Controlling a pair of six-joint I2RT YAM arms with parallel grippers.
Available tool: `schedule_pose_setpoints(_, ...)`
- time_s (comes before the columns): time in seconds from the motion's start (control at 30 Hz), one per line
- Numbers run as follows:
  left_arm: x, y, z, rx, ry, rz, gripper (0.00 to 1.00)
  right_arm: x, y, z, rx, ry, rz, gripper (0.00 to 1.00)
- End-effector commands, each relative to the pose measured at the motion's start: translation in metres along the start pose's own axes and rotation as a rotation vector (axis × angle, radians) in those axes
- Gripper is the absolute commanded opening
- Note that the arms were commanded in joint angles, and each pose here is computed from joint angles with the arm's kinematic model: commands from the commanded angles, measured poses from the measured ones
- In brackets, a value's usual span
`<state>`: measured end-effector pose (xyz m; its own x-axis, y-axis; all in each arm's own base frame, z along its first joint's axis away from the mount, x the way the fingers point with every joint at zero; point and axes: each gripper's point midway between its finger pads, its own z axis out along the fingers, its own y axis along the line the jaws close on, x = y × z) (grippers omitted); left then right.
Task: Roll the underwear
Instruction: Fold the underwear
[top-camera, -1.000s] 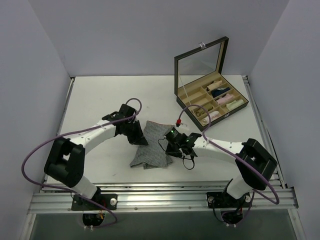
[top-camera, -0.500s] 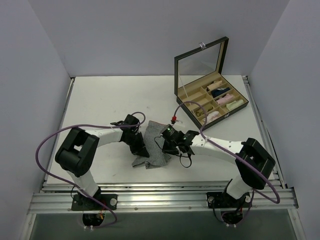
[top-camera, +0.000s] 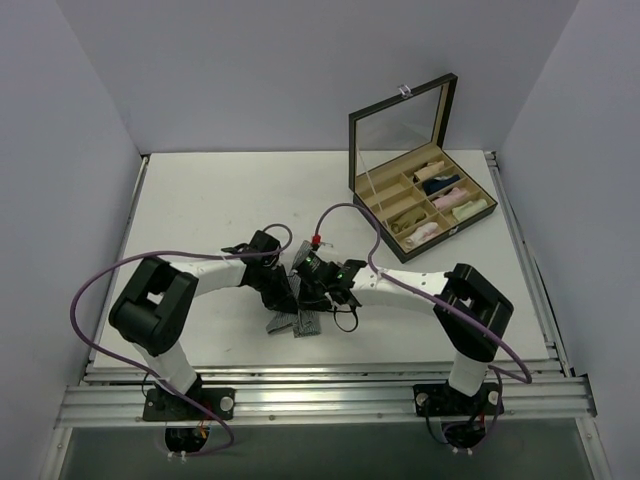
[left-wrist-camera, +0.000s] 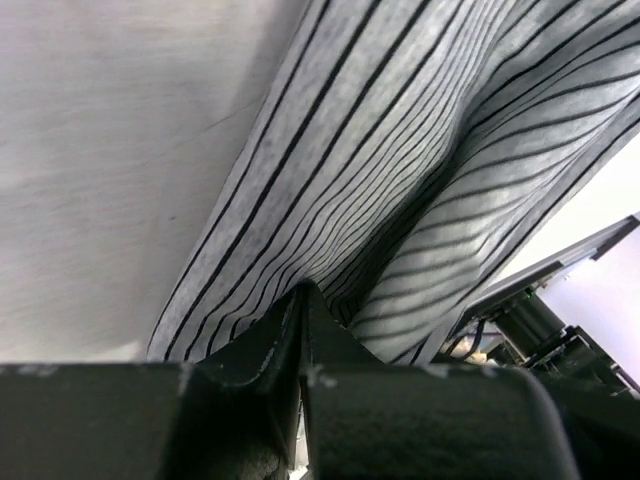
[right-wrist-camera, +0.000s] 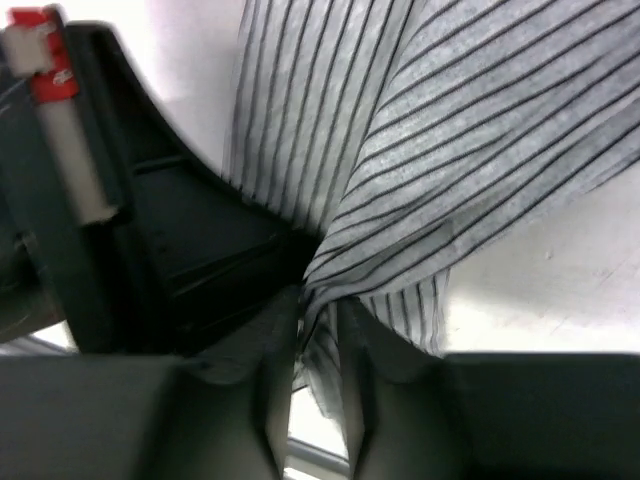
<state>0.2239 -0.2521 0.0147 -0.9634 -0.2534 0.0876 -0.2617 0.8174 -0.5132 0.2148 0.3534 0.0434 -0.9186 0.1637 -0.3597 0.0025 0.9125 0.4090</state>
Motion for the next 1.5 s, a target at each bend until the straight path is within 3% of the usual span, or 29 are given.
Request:
schedule_pose_setpoints(0.0, 0.001, 0.023, -0.001, -0.095, -0.043, 0.016, 0.10, -0.013, 0.027, -0.004, -0.067, -0.017, 0.000, 0.21)
schedule_pose_setpoints(0.2, 0.003, 0.032, -0.009, -0.150, -0.042, 0.036, 0.14, -0.044, 0.009, -0.026, -0.005, -0.079, 0.048, 0.45)
schedule_pose_setpoints(0.37, 0.000, 0.031, -0.006, -0.157, -0.043, 0.033, 0.14, -0.077, -0.016, -0.050, 0.051, -0.166, 0.124, 0.54)
schedule_pose_setpoints(0.67, 0.000, 0.033, -0.008, -0.183, -0.034, 0.048, 0.14, -0.101, -0.081, -0.022, 0.234, -0.185, 0.209, 0.57)
schedule_pose_setpoints(1.07, 0.002, 0.028, -0.014, -0.171, -0.038, 0.053, 0.14, -0.089, -0.109, 0.011, 0.333, -0.152, 0.171, 0.56)
schedule_pose_setpoints(1.23, 0.011, 0.019, -0.015, -0.153, -0.029, 0.054, 0.14, -0.089, -0.110, 0.021, 0.325, -0.153, 0.153, 0.49)
schedule_pose_setpoints(1.33, 0.018, 0.012, -0.017, -0.143, -0.012, 0.041, 0.14, -0.091, -0.108, 0.022, 0.314, -0.163, 0.144, 0.23)
schedule_pose_setpoints(1.47, 0.023, 0.001, -0.021, -0.109, -0.013, 0.034, 0.16, -0.095, -0.109, 0.019, 0.319, -0.181, 0.139, 0.04)
